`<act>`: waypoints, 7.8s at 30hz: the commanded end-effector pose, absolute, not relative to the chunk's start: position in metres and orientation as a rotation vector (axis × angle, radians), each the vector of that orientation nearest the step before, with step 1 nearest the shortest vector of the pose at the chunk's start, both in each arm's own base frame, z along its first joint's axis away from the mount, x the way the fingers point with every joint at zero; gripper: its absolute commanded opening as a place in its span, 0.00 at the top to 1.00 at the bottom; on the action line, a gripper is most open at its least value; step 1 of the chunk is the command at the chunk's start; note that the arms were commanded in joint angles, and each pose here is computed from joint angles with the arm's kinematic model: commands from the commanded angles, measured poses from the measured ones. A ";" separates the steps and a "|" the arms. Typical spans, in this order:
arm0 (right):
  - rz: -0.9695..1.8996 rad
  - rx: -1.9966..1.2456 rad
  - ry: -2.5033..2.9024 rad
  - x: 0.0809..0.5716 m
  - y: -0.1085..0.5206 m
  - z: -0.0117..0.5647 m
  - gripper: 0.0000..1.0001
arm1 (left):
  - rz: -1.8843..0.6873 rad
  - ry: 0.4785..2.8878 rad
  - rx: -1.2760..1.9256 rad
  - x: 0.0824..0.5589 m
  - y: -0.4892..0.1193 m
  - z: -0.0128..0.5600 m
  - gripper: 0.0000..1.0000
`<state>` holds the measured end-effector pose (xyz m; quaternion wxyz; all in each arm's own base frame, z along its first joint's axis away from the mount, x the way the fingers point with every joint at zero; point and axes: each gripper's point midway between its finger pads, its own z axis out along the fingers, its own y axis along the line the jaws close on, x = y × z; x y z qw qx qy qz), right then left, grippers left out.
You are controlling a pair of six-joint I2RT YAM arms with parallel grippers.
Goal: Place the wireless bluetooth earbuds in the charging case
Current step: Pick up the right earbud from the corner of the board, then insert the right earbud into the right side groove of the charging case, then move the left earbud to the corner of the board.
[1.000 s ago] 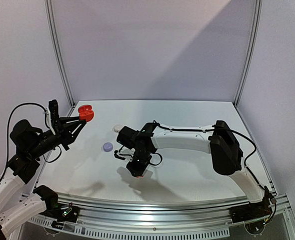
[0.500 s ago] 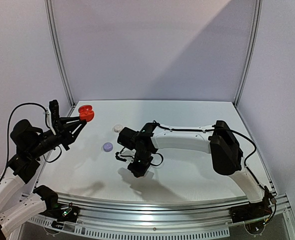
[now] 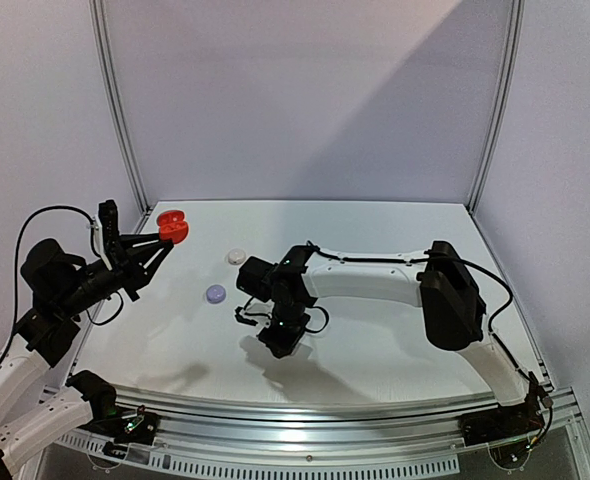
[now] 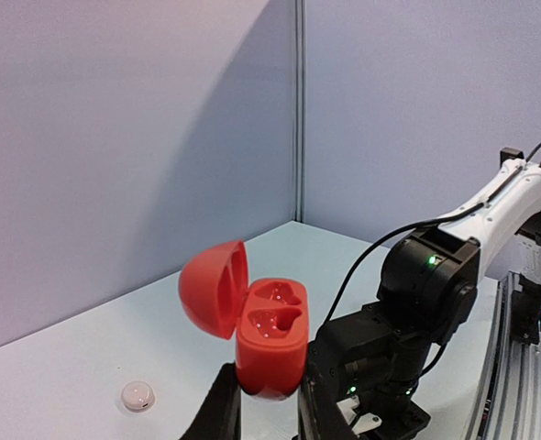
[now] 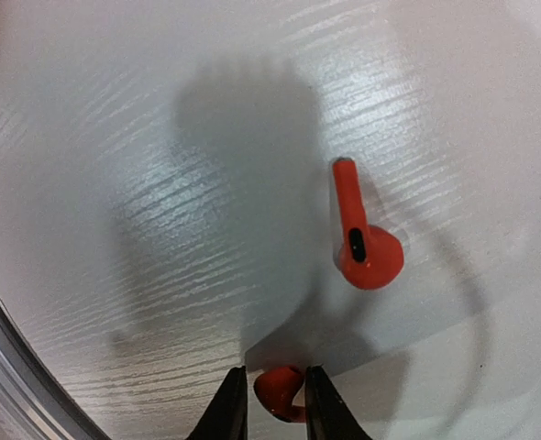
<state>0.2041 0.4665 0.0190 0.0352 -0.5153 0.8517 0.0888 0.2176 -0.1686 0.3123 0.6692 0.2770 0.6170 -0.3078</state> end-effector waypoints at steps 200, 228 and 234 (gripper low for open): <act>0.887 -0.351 1.659 0.284 0.499 0.453 0.61 | -0.345 1.250 0.392 0.262 -0.139 0.368 1.00; 0.557 -0.748 2.570 0.271 0.554 0.064 0.72 | -0.378 1.300 0.397 0.266 -0.134 0.355 1.00; 0.468 -0.741 2.611 0.273 0.545 0.034 0.75 | -0.377 1.305 0.397 0.265 -0.134 0.355 1.00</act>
